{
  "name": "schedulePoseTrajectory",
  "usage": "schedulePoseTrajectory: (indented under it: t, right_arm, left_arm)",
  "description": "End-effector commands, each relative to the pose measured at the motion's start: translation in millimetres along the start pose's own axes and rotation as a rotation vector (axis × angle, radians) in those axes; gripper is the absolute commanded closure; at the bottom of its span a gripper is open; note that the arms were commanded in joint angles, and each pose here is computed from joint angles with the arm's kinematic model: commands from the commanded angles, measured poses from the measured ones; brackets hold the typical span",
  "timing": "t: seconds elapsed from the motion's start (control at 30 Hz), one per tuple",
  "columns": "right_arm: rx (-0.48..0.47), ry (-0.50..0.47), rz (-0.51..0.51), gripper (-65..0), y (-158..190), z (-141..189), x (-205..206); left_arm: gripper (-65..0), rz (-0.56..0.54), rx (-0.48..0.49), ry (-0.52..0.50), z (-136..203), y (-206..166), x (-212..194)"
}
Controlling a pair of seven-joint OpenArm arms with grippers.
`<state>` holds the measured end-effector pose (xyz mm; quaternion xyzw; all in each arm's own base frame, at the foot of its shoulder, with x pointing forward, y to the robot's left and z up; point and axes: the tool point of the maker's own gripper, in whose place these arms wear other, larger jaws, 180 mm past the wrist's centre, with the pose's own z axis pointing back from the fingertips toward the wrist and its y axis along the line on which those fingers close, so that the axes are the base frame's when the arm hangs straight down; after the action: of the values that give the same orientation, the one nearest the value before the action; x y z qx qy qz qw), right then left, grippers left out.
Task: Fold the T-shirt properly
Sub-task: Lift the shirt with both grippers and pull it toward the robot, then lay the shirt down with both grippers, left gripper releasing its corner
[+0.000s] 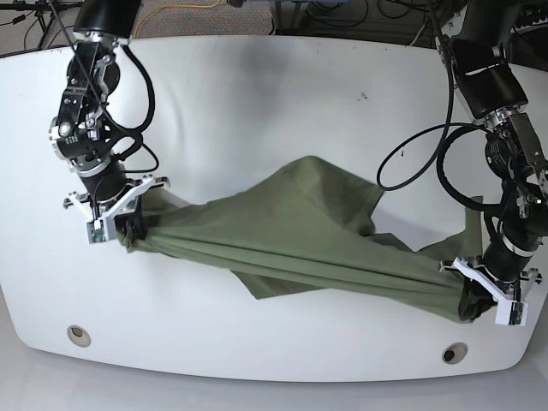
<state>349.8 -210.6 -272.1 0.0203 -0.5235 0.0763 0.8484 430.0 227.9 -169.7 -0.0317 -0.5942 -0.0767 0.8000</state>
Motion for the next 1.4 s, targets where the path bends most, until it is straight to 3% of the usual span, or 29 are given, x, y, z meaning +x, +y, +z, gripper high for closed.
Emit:
schedulePoseTrajectory:
  t: [0.0,0.33,0.77,1.03,1.37]
  right_arm:
    - [-0.042,-0.079,0.044,-0.5,-23,-5,38]
    - [-0.051,-0.240,0.037,-0.6,-74,-21,142]
    - [-0.042,-0.391,0.150,-1.1,-87,-15,267]
    - [-0.044,-0.375,0.175,-1.1,-86,-16,269]
    - [-0.034,-0.247,0.154,-1.1,-82,-22,183]
  left_arm:
    - [0.0,-0.042,0.032,-0.150,10,7,57]
    - [0.0,-0.073,0.057,-0.316,22,14,132]
    - [-0.1,-0.122,0.117,-0.480,61,31,237]
    - [-0.1,-0.123,0.116,-0.454,64,29,243]
    - [-0.1,-0.140,0.090,-0.324,48,17,179]
